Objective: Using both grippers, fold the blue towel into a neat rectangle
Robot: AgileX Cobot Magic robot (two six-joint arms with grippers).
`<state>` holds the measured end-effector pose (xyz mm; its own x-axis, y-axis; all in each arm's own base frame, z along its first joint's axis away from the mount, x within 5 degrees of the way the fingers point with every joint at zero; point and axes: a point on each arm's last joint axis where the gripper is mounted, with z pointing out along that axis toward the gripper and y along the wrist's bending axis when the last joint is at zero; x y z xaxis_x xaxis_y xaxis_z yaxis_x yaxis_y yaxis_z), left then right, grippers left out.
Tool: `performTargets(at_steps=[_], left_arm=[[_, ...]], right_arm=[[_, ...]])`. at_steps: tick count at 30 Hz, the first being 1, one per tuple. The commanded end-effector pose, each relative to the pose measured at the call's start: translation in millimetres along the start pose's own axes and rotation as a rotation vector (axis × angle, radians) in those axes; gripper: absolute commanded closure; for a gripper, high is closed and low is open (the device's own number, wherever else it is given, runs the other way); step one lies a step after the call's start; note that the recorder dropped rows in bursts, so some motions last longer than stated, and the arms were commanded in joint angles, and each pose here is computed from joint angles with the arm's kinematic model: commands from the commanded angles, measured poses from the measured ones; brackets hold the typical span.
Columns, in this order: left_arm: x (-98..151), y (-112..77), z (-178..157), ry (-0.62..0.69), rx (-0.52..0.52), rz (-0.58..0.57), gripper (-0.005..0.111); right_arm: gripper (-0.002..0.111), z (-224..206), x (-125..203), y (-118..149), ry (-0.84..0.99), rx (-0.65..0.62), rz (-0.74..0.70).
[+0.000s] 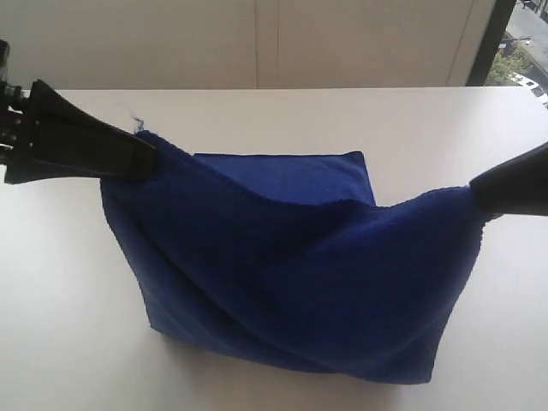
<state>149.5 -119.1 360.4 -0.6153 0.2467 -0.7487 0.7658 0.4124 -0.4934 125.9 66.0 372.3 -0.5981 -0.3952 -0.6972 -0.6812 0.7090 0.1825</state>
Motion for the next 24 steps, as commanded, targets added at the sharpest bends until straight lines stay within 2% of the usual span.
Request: performTargets(at_steps=[1,6,11,19,24], left_arm=[[-0.2,4.6,-1.2,-0.023,-0.060,-0.008,0.107],[-1.0,13.6,-1.2,-0.026,-0.147,0.023,0.107],[-4.2,22.7,3.1,-0.041,-0.176,0.007,0.107],[-10.1,46.8,15.1,-0.059,-0.247,-0.013,0.107],[-14.5,65.6,23.4,-0.090,-0.309,-0.051,0.107]], right_arm=[[0.108,13.7,-4.0,-13.1,-0.011,0.026,0.031],[0.108,27.4,-14.3,-29.2,-0.048,0.071,0.055],[0.108,44.2,-20.2,-44.9,-0.037,0.093,0.032],[0.108,64.3,-27.6,-65.8,-0.038,0.152,-0.137],[0.108,74.3,-30.2,-78.1,-0.037,0.201,-0.148]])
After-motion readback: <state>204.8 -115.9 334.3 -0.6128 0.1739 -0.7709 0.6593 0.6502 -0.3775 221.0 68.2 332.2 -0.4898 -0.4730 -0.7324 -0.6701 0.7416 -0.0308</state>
